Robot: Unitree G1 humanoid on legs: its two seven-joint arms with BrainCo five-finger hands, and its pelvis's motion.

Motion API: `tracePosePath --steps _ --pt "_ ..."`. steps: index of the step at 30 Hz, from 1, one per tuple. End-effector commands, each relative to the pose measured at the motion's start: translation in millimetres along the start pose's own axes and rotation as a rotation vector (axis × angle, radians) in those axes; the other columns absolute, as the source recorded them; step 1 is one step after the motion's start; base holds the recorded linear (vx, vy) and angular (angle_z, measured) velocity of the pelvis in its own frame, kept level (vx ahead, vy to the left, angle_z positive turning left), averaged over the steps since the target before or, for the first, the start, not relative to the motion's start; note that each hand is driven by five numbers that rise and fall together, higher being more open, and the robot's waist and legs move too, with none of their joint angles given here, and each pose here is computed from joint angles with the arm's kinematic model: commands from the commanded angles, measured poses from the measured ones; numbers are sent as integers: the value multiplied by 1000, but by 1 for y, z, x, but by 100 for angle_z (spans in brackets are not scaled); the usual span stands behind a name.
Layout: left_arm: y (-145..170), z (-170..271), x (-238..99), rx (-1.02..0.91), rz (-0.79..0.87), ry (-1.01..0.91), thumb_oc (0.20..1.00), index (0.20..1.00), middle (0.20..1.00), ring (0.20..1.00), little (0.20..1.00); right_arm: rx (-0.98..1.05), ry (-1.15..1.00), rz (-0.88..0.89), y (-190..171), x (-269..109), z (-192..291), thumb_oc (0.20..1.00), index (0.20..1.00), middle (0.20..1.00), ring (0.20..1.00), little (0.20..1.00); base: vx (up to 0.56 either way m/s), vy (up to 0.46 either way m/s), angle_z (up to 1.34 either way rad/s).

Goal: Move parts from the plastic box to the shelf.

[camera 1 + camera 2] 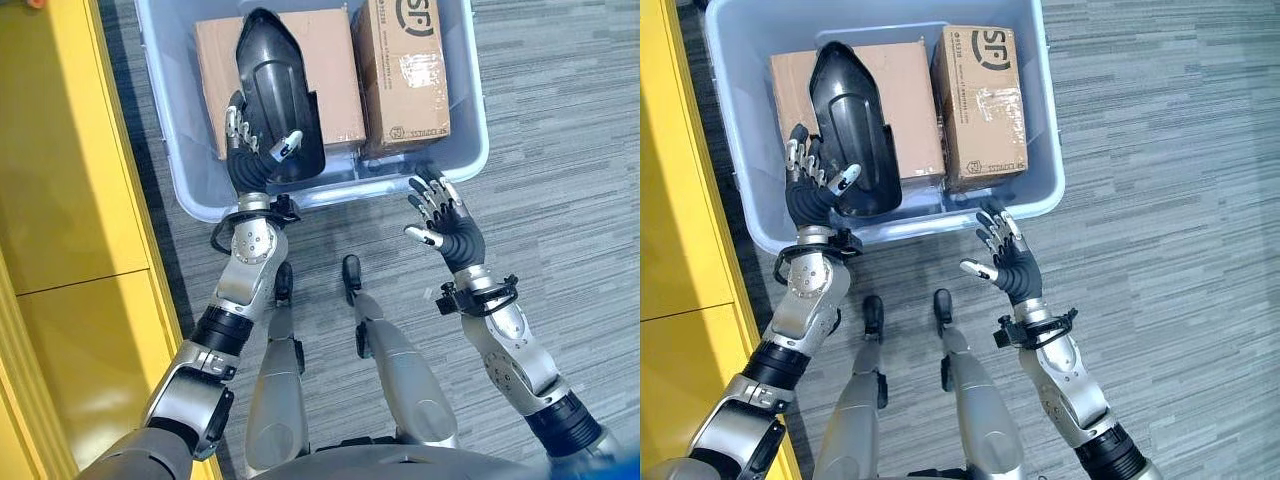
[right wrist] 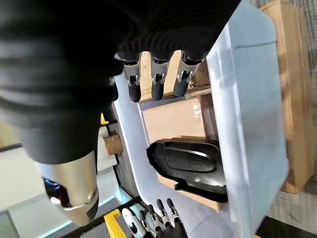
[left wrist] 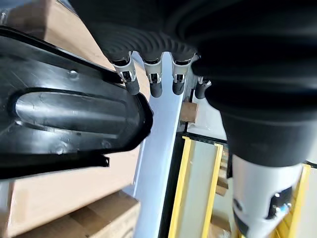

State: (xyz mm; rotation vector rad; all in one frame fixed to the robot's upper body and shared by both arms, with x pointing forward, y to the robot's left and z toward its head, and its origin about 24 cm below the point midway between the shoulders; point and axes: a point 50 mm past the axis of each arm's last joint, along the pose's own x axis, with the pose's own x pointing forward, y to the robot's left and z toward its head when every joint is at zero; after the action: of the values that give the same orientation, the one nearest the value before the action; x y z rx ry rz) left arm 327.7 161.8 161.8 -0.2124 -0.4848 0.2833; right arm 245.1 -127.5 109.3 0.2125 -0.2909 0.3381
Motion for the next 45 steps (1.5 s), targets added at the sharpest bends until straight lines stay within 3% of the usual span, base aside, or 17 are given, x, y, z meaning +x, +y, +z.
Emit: tracePosePath --steps 1,19,38,45 --pt "19 16 9 8 93 -101 1000 1000 1000 1000 1000 22 -109 13 6 -2 19 1000 1000 1000 1000 1000 0 0 0" --pt "34 38 0 -19 131 -204 1000 1000 1000 1000 1000 18 -121 12 3 -2 23 1000 1000 1000 1000 1000 0 0 0" --pt "29 -12 16 187 182 7 1000 1000 1000 1000 1000 38 -126 48 9 1 24 1000 1000 1000 1000 1000 0 0 0" --pt "36 -28 36 339 245 95 1000 1000 1000 1000 1000 53 -124 85 13 1 25 1000 1000 1000 1000 1000 5 2 -3"
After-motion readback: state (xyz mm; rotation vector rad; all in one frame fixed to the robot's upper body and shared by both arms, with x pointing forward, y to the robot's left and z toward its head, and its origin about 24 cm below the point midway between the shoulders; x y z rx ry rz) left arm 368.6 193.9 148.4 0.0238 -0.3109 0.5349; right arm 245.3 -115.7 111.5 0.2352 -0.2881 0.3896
